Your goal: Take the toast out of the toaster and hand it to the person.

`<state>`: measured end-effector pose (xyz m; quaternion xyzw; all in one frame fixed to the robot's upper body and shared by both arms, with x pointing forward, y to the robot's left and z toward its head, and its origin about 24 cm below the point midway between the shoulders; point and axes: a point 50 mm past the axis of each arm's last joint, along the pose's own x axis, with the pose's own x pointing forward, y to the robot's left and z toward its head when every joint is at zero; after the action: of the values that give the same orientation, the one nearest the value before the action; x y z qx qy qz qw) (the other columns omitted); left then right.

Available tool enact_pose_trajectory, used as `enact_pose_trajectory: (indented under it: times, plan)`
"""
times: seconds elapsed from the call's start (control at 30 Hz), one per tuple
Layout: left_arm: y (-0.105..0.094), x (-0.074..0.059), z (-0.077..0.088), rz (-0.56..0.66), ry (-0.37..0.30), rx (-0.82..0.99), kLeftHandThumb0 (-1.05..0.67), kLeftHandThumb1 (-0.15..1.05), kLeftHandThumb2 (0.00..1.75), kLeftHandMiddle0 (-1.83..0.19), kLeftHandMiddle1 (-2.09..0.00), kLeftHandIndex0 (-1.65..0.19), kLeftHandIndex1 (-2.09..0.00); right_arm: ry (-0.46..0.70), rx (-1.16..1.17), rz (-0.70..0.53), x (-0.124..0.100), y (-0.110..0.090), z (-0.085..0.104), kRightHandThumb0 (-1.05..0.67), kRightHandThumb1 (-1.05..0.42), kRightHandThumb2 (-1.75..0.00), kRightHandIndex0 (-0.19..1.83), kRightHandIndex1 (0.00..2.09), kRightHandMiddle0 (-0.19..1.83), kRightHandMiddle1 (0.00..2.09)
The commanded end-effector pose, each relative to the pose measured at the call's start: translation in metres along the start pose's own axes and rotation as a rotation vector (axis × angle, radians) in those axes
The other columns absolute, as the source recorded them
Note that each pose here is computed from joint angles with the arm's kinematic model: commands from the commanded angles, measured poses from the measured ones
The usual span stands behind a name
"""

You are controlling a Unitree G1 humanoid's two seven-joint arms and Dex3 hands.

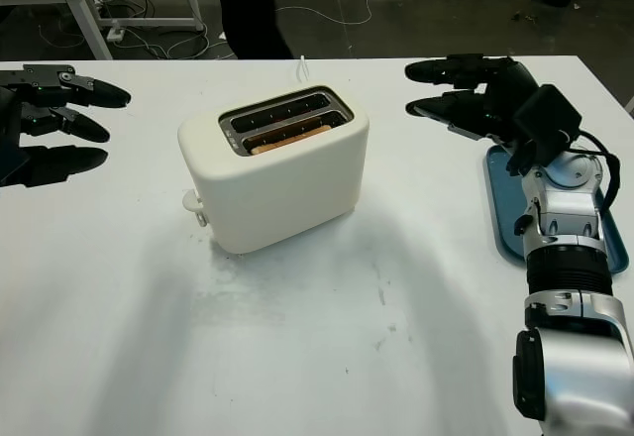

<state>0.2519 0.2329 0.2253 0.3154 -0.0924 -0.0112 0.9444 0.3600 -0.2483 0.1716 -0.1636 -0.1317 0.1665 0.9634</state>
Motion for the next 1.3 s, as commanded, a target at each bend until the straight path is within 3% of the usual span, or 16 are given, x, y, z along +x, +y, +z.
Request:
enact_pose_trajectory:
  times: [0.0, 1.27]
  plan:
    - [0.0022, 0.0007, 0.001, 0.001, -0.014, -0.009, 0.47, 0.92, 0.06, -0.59, -1.09, -0.77, -0.47, -0.015, 0.006, -0.014, -0.0023, 0.0001, -0.001, -0.44, -0.85, 0.0, 1.06, 0.02, 0.94, 0.01]
    - [0.0002, 0.0074, 0.0021, 0.004, -0.039, 0.004, 0.52, 0.92, 0.04, -0.63, -1.16, -0.76, -0.59, -0.019, -0.023, 0.0, 0.0036, 0.0017, 0.0048, -0.46, -0.84, 0.0, 1.07, 0.01, 0.92, 0.01]
